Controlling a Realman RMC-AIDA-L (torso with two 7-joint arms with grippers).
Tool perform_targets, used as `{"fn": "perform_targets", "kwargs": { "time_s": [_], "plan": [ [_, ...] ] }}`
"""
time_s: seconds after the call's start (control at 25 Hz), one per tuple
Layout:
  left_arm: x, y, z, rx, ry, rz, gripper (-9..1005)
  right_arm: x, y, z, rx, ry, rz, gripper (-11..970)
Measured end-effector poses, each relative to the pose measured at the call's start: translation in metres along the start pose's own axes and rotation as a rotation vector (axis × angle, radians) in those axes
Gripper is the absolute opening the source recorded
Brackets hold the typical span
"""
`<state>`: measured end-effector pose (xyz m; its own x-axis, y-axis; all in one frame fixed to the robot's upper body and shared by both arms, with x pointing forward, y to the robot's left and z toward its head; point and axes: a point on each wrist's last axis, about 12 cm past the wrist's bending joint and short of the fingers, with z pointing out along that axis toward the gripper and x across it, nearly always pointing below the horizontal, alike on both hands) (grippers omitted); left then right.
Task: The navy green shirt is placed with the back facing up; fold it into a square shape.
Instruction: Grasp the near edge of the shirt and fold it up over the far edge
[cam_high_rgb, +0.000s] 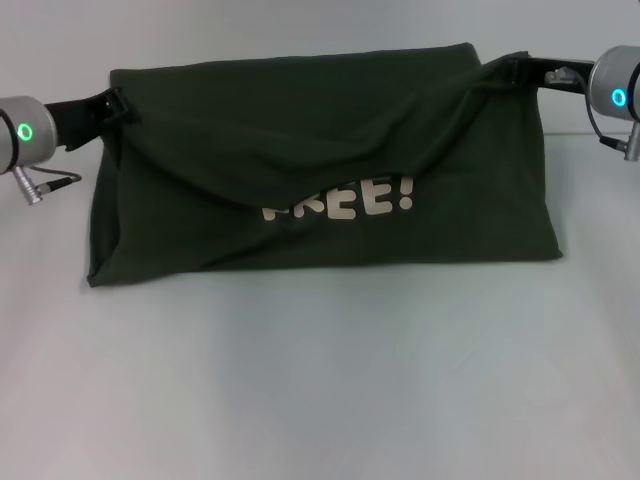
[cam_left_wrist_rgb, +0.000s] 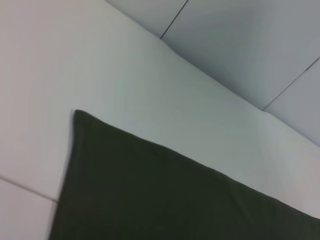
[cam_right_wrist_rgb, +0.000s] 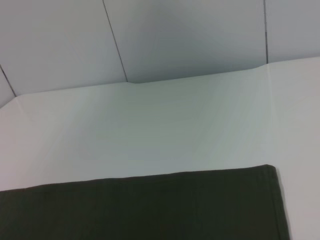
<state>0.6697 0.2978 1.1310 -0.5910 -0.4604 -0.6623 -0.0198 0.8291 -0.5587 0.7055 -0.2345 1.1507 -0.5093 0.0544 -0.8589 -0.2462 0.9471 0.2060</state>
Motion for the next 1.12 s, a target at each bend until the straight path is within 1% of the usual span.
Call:
{"fn": "perform_targets", "kwargs": {
  "time_s": [0.36, 0.56, 0.8, 0.96, 1.12],
  "plan": [
    [0.004, -0.006, 0.006, -0.017, -0.008, 0.025, 7, -0.004, 0.003, 0.002, 0.017, -0.014, -0.03, 66],
    [0.0, -0.006, 0.005, -0.022, -0.028, 0.015, 6, -0.009, 0.006, 0.003, 0.012, -0.026, -0.038, 67],
    [0.0, -0.003, 0.004, -0.035, -0.039, 0.008, 6, -0.015, 0.016, 0.007, 0.007, -0.038, -0.068, 66],
    [0.001, -0.002, 0.005, -0.04, -0.039, 0.015, 6, -0.012, 0.021, 0.011, 0.021, -0.034, -0.094, 66],
    [0.006, -0.008, 0.009, -0.046, -0.026, 0.067, 7, -0.006, 0.026, 0.014, 0.027, -0.017, -0.13, 67]
  ]
}}
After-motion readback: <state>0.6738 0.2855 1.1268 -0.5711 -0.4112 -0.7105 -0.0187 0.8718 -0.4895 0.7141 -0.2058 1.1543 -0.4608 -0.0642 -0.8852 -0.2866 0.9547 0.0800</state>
